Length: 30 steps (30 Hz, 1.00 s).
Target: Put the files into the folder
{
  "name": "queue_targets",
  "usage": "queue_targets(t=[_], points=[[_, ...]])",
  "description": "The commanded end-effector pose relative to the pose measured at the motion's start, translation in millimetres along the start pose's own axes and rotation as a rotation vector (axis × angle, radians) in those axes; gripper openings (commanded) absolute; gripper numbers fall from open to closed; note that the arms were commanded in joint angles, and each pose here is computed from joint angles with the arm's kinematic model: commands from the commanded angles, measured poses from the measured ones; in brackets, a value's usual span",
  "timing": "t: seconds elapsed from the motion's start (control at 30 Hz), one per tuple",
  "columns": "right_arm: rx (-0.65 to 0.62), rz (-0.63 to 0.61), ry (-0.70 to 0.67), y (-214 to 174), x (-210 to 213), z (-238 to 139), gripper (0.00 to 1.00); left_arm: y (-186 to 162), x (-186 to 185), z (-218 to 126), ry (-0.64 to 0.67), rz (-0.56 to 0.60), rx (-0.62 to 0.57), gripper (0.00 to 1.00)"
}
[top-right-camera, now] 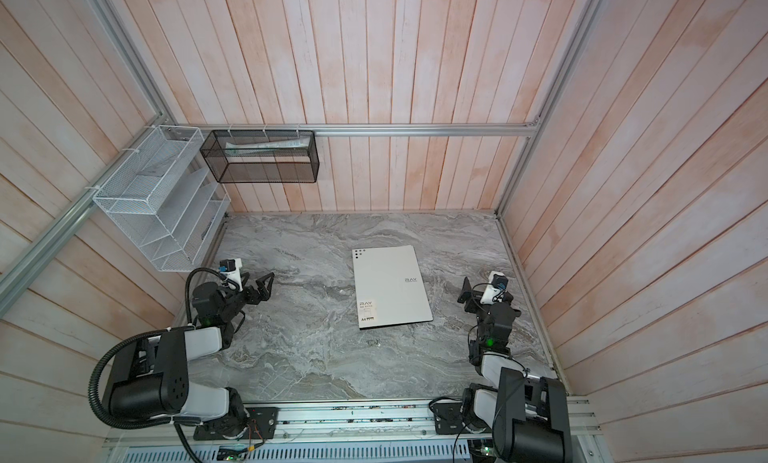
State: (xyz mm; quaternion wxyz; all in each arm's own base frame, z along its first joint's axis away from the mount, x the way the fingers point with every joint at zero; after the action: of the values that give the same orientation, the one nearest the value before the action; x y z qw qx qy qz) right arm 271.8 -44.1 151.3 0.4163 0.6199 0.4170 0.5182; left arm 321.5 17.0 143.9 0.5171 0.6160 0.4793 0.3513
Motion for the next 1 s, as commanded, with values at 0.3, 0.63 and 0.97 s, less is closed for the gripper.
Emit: queue_targets(t=[0.3,0.63,0.97], points=[[-0.059,0.015,0.132,-3.3,9.4,12.4,0.98,4.7,-5.7,-9.6,0.008,0.092,-0.149,1.0],[0.041,-0.113,0.134,-23.3,32.8,42.7,0.98,-5.4,-24.9,7.9,0.08,0.214,-0.101,1.0],[0.059,-0.12,0.101,-24.2,32.6,45.6,0.98,-4.4,-14.8,8.5,0.116,0.173,-0.098,1.0]])
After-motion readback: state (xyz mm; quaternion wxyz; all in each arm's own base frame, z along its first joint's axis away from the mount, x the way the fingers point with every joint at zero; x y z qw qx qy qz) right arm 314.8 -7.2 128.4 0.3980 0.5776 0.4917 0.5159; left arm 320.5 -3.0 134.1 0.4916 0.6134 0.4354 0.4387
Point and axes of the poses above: each gripper's point midway between its finger pads, its own z axis out along the fingers, its own x axis along the line the jaws close on, y = z × x, the point moved 6 cm from there along -z, back along the fingers, and after that the axes turned 10 degrees about z, right-handed, at the moved point
